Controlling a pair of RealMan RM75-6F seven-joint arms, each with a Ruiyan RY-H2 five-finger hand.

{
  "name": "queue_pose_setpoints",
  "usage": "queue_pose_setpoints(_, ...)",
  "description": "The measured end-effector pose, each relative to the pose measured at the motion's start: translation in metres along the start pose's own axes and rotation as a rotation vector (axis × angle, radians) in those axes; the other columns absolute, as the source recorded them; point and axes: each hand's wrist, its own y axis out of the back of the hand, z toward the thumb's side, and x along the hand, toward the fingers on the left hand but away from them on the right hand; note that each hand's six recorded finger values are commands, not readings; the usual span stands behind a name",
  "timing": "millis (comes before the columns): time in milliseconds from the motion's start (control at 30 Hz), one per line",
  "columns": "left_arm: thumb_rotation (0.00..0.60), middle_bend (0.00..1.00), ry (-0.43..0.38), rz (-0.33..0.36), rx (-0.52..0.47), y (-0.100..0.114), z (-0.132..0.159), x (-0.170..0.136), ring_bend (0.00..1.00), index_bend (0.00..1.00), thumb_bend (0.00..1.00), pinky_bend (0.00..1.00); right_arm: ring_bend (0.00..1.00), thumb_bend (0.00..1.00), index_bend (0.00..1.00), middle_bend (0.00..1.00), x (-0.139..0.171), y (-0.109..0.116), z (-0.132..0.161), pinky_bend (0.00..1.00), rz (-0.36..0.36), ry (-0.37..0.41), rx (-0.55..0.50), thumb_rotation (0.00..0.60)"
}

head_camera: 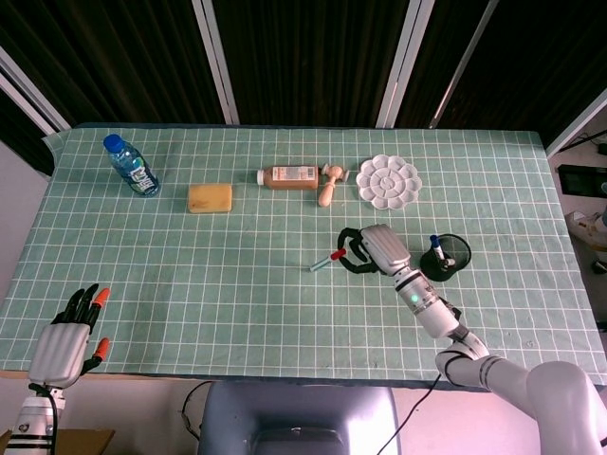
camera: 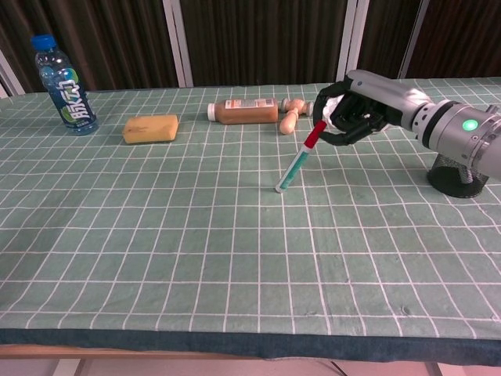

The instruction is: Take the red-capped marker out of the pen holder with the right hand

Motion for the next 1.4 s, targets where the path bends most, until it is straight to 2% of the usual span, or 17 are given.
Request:
queue_pose_setpoints(167, 0.600, 0.00, 0.000, -0.002, 0.000, 0.000, 0.000, 0.000, 0.04, 0.06, 0.39, 0.36, 0.99, 0.67, 0.51, 1.00, 0.003, 0.005, -0.009, 0.96, 0.028, -0.033, 0.026, 0.600)
queue_pose_setpoints(233, 0.600, 0.00, -0.001, -0.003, 0.000, -0.001, 0.000, 0.000, 0.04, 0.06, 0.39, 0.36, 0.95, 0.60, 0.43, 0.96, 0.005, 0.007, -0.012, 0.93, 0.037, -0.046, 0.046, 0.600)
queue_pose_setpoints(333, 0.600, 0.00, -0.002, -0.003, 0.002, -0.001, 0.001, 0.000, 0.04, 0.06, 0.39, 0.36, 0.79, 0.45, 0.21, 0.78, 0.009, 0.011, -0.018, 0.88, 0.058, -0.069, 0.092, 0.600)
queue_pose_setpoints(400, 0.600, 0.00, -0.003, -0.004, 0.002, -0.001, 0.001, 0.000, 0.04, 0.06, 0.39, 0.36, 0.62, 0.36, 0.08, 0.61, 0.011, 0.013, -0.020, 0.81, 0.073, -0.083, 0.127, 0.600)
queue_pose_setpoints(500, 0.600, 0.00, -0.003, -0.005, 0.004, -0.001, 0.001, 0.000, 0.04, 0.06, 0.39, 0.36, 0.38, 0.30, 0.00, 0.38, 0.017, 0.019, -0.021, 0.66, 0.089, -0.101, 0.180, 0.600)
queue_pose_setpoints(567, 0.600, 0.00, -0.002, -0.005, 0.004, -0.001, 0.001, 0.000, 0.04, 0.06, 0.39, 0.36, 0.29, 0.29, 0.00, 0.31, 0.021, 0.023, -0.016, 0.57, 0.079, -0.098, 0.180, 0.600)
queue_pose_setpoints(633, 0.600, 0.00, 0.001, -0.005, 0.005, -0.001, 0.000, 0.001, 0.04, 0.06, 0.39, 0.36, 0.26, 0.28, 0.00, 0.29, 0.027, 0.032, -0.010, 0.51, 0.036, -0.084, 0.162, 0.600)
queue_pose_setpoints(700, 0.600, 0.00, 0.000, -0.007, 0.007, -0.002, 0.000, 0.001, 0.04, 0.06, 0.39, 0.36, 0.25, 0.28, 0.02, 0.29, 0.033, 0.045, -0.004, 0.45, -0.028, -0.067, 0.147, 0.600)
queue_pose_setpoints(833, 0.600, 0.00, -0.006, -0.011, 0.011, -0.002, 0.002, 0.001, 0.05, 0.06, 0.39, 0.36, 0.24, 0.28, 0.07, 0.29, 0.065, 0.082, 0.013, 0.34, -0.204, -0.025, 0.110, 0.600)
queue_pose_setpoints(933, 0.600, 0.00, -0.012, -0.014, 0.017, -0.003, 0.003, 0.000, 0.05, 0.06, 0.39, 0.36, 0.20, 0.28, 0.08, 0.27, 0.099, 0.102, 0.019, 0.27, -0.268, -0.051, 0.102, 0.600)
queue_pose_setpoints(1000, 0.600, 0.00, -0.012, -0.015, 0.017, -0.003, 0.003, 0.000, 0.05, 0.06, 0.39, 0.36, 0.17, 0.28, 0.08, 0.23, 0.121, 0.107, 0.017, 0.24, -0.268, -0.101, 0.113, 0.600)
queue_pose_setpoints(1100, 0.600, 0.00, -0.016, -0.015, 0.021, -0.003, 0.004, 0.000, 0.05, 0.06, 0.39, 0.36, 0.11, 0.28, 0.06, 0.17, 0.156, 0.110, 0.008, 0.23, -0.249, -0.215, 0.167, 0.600)
queue_pose_setpoints(1233, 0.600, 0.00, -0.024, -0.014, 0.026, -0.003, 0.006, 0.000, 0.05, 0.06, 0.39, 0.36, 0.09, 0.28, 0.04, 0.12, 0.206, 0.106, -0.018, 0.22, -0.226, -0.399, 0.264, 0.600)
queue_pose_setpoints(1300, 0.600, 0.00, -0.028, -0.013, 0.029, -0.004, 0.007, 0.000, 0.05, 0.06, 0.39, 0.36, 0.08, 0.28, 0.04, 0.12, 0.222, 0.100, -0.025, 0.22, -0.221, -0.447, 0.277, 0.600)
queue_pose_setpoints(1400, 0.600, 0.00, -0.033, -0.010, 0.030, -0.004, 0.009, 0.000, 0.05, 0.06, 0.39, 0.36, 0.08, 0.28, 0.03, 0.12, 0.226, 0.094, -0.027, 0.22, -0.212, -0.448, 0.281, 0.600)
